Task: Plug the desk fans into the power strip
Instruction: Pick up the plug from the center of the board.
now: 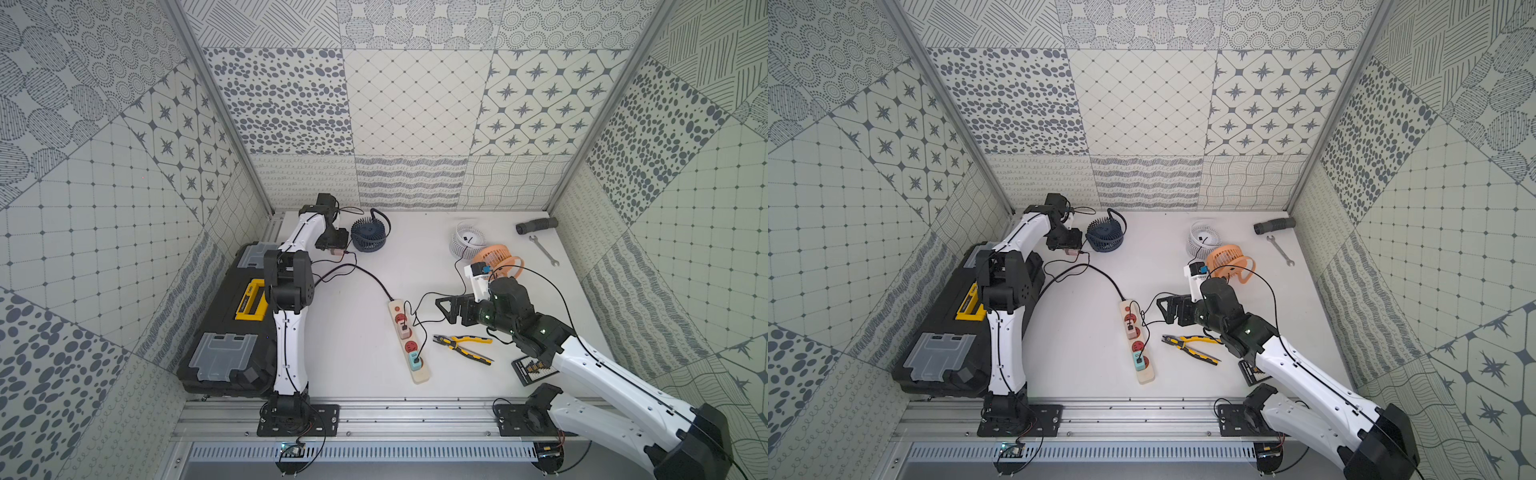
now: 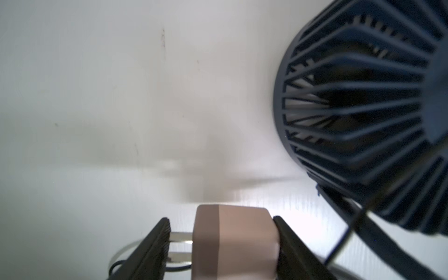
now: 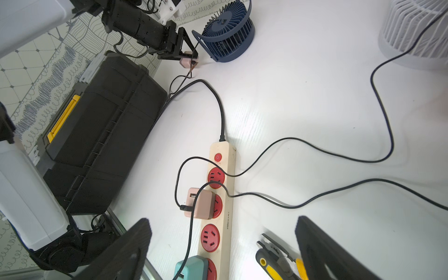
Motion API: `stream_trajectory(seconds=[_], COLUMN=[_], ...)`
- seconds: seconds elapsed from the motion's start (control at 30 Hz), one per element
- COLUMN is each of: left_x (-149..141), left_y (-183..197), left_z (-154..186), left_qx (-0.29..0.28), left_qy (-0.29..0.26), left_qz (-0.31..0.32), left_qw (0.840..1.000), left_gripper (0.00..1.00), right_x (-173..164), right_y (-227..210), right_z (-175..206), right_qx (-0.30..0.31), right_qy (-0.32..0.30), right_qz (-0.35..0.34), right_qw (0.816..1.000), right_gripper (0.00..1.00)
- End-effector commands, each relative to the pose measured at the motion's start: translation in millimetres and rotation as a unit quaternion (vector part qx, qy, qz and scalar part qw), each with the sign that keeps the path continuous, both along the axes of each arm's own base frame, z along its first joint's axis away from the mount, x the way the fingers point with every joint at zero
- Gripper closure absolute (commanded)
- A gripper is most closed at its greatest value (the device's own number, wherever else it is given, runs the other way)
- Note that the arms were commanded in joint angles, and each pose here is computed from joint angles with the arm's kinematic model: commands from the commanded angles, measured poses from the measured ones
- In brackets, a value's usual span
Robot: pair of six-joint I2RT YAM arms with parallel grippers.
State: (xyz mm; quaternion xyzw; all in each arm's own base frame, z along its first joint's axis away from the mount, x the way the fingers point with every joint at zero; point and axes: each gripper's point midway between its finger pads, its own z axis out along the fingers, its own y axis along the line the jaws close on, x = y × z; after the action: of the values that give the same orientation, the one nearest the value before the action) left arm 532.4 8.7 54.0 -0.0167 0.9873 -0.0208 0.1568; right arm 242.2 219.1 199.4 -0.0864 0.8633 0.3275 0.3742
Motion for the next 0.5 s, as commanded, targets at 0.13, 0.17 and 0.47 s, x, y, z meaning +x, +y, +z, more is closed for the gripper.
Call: stream_trajectory(seconds=[0.13, 0.17, 0.47], left_x=[-20, -27, -79], left_y=[-13, -17, -61], left_z=[63, 75, 159], left_qx=[-0.049, -0.063, -0.164], left_qy=[-0.106, -0.121, -0.226], left_qz=[0.033, 0.038, 0.044], left_qw=[0.993, 0.99, 0.959], left_gripper=[0.46, 0.46, 0.46], right_x=[3, 4, 11], right_y=[1, 2, 20], right_z=[15, 17, 47], right_qx=[0.016, 0.019, 0.097], right_qy=[-0.025, -0.026, -0.048], right_qz=[-0.001, -0.002, 0.008], right_qw=[1.0, 0.999, 0.994], right_gripper=[0.03, 0.03, 0.03])
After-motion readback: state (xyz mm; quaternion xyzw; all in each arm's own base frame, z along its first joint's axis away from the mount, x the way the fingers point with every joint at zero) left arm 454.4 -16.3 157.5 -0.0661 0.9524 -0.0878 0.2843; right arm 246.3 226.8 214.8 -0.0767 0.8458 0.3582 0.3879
